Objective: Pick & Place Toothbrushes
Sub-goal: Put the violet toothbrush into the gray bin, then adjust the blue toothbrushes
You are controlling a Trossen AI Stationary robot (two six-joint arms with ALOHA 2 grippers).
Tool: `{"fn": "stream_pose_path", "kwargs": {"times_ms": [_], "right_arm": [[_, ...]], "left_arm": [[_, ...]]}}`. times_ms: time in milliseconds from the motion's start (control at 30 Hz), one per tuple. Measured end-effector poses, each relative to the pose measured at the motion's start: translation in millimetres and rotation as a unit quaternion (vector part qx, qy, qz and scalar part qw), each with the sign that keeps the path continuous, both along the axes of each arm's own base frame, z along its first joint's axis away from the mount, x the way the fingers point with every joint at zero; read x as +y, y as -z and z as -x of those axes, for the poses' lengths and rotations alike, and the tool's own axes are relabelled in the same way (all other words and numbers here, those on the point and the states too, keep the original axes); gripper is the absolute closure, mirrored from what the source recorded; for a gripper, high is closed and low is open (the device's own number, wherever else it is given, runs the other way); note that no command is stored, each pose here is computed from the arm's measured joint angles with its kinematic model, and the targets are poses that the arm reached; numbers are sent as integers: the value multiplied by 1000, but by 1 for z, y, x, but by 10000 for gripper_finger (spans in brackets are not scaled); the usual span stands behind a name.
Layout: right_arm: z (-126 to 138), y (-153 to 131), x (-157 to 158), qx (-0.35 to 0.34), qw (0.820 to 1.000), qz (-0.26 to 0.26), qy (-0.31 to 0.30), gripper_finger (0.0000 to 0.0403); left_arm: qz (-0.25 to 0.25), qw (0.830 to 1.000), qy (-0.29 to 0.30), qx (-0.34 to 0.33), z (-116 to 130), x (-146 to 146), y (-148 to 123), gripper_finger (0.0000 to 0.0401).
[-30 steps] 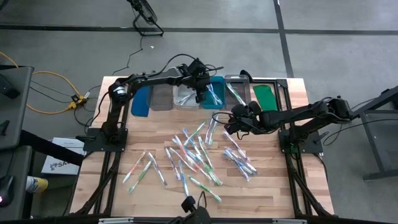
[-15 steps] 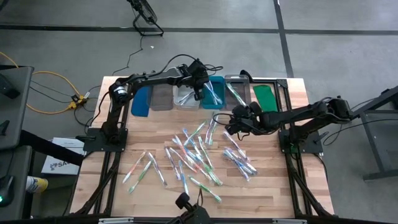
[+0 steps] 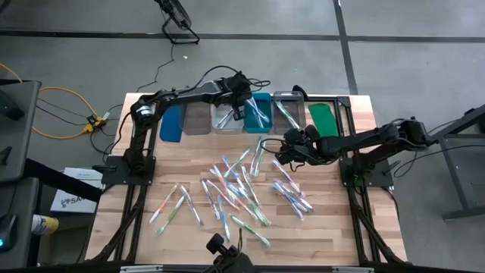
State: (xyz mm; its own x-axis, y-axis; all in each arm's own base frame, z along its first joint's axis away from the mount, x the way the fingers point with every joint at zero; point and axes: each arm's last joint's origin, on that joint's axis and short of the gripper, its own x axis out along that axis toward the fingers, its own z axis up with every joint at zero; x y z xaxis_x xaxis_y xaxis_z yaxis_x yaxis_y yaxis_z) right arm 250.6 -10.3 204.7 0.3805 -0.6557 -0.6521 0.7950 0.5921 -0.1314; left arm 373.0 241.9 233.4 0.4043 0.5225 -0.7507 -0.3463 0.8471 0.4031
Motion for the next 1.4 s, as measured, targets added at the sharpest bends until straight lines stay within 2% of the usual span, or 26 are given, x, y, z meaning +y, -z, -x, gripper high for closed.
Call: {"fn": "stream_pose_path", "kwargs": {"times_ms": [133,300,433,567,700,867,1033,1200,1400], "right_arm": [[-1,0,0,-5,1000,0,0,184],[-3,-2,0,-15,1000,3,-5,184],[-9,-5,-1,-24,999,19,-29,184],[-19,-15,-12,-46,995,59,-62,184],[-28,-27,-37,-92,989,76,-90,184],[-33,-28,-84,-160,975,32,-150,184],[-26,-18,-131,-187,969,-2,-159,184],[-28,-11,-163,-168,972,-25,-162,184],[-57,-11,-182,-106,977,-45,-180,184]], "left_arm": [[-14,1000,-7,-5,6,-3,-16,401],[-22,999,-24,23,16,-6,-25,401],[1,1000,5,31,17,-9,-23,401],[9,999,22,40,18,-11,-22,401],[6,999,25,39,21,-13,-28,401],[-2,999,38,35,25,-16,-39,401],[2,998,62,23,27,-18,-40,401],[7,997,77,0,35,-24,-31,401],[-1,994,96,-55,49,-36,-31,401]]}}
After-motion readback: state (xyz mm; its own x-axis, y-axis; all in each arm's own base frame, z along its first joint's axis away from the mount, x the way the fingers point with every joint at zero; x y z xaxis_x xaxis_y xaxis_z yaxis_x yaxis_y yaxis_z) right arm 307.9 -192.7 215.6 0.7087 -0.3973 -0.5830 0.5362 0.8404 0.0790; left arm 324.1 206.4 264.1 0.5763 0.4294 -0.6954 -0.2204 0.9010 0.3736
